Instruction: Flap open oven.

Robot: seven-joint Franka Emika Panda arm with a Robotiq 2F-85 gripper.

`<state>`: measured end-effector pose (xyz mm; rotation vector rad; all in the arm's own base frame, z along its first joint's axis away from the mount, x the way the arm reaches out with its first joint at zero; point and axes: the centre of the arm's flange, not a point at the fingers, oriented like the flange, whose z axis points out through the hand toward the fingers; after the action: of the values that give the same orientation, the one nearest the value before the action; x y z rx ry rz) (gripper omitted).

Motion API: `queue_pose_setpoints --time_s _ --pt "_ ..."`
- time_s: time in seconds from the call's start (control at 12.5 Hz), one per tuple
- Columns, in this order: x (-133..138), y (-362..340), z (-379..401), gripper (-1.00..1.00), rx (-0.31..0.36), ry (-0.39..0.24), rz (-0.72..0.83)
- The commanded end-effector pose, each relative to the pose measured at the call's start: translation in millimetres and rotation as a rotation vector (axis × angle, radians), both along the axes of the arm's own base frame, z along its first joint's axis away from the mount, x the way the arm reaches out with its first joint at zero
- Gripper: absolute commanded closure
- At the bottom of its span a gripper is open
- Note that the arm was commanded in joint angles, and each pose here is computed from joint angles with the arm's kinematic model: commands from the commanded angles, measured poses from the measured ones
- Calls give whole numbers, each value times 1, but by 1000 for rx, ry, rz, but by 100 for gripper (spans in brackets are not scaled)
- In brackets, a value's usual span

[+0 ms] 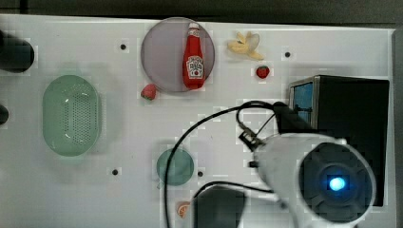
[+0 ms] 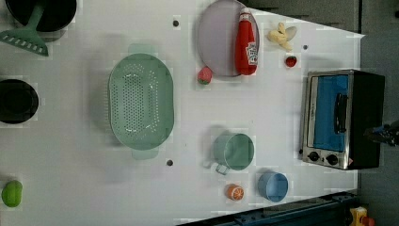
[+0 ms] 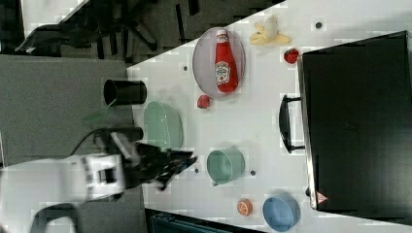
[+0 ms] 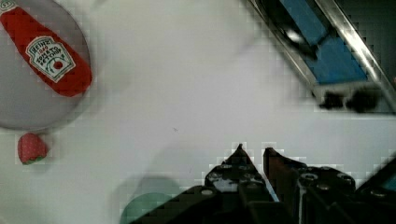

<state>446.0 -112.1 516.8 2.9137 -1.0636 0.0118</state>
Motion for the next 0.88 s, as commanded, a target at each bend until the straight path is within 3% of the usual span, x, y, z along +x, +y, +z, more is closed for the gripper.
queue_pose_setpoints --time_s 0.08,0.4,0.64,0.88 --pt "3 -64 -36 65 7 6 350" --pt "17 -130 -83 65 -69 -30 677" --pt "24 -154 -121 65 -102 -11 686" --pt "28 -155 -156 65 -80 45 684"
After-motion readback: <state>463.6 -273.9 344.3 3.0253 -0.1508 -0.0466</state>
